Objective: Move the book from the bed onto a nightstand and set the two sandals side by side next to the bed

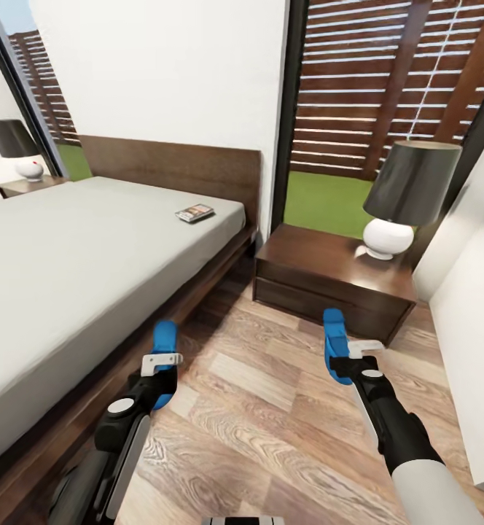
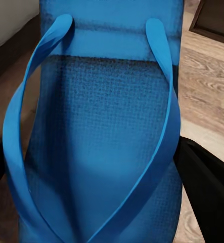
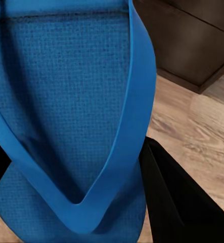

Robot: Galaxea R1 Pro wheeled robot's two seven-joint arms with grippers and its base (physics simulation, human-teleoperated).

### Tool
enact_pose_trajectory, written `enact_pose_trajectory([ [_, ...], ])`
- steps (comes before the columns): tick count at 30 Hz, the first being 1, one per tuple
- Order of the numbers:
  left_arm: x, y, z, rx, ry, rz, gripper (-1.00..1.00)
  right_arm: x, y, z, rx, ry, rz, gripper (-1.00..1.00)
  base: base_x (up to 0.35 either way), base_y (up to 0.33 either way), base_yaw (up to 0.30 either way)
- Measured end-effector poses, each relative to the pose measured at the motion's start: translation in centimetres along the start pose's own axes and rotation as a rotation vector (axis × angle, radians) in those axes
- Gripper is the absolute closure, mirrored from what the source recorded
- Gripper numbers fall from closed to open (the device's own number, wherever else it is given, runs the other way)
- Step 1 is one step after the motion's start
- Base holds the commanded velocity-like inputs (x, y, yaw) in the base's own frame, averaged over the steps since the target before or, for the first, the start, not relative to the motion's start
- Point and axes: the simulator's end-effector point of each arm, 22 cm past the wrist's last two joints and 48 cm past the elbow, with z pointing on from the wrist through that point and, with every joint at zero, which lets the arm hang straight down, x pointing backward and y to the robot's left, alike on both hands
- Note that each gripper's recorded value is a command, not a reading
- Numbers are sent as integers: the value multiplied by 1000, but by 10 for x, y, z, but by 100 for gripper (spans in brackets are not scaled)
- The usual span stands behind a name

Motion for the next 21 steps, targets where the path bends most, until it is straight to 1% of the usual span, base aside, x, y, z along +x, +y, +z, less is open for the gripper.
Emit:
enact_pose_trajectory([
  [3, 0, 1, 0, -2, -1, 0, 100, 0, 1, 0, -4, -1, 4, 100, 171, -141, 270],
  [9, -1, 1, 0, -2, -5, -1, 100, 0, 1, 0, -5, -2, 5, 100, 43, -34, 270],
  [11, -1, 1, 0, -2, -3, 0, 100, 0, 1, 0, -5, -2, 5, 100, 185, -143, 270],
  [15, 0, -1, 0, 3, -2, 3, 100, 0, 2, 0, -6, -2, 5, 100, 223, -204, 270],
  [21, 1, -14, -1, 25, -1, 22, 100, 1, 2, 0, -6, 1, 3, 100, 181, -289, 270],
])
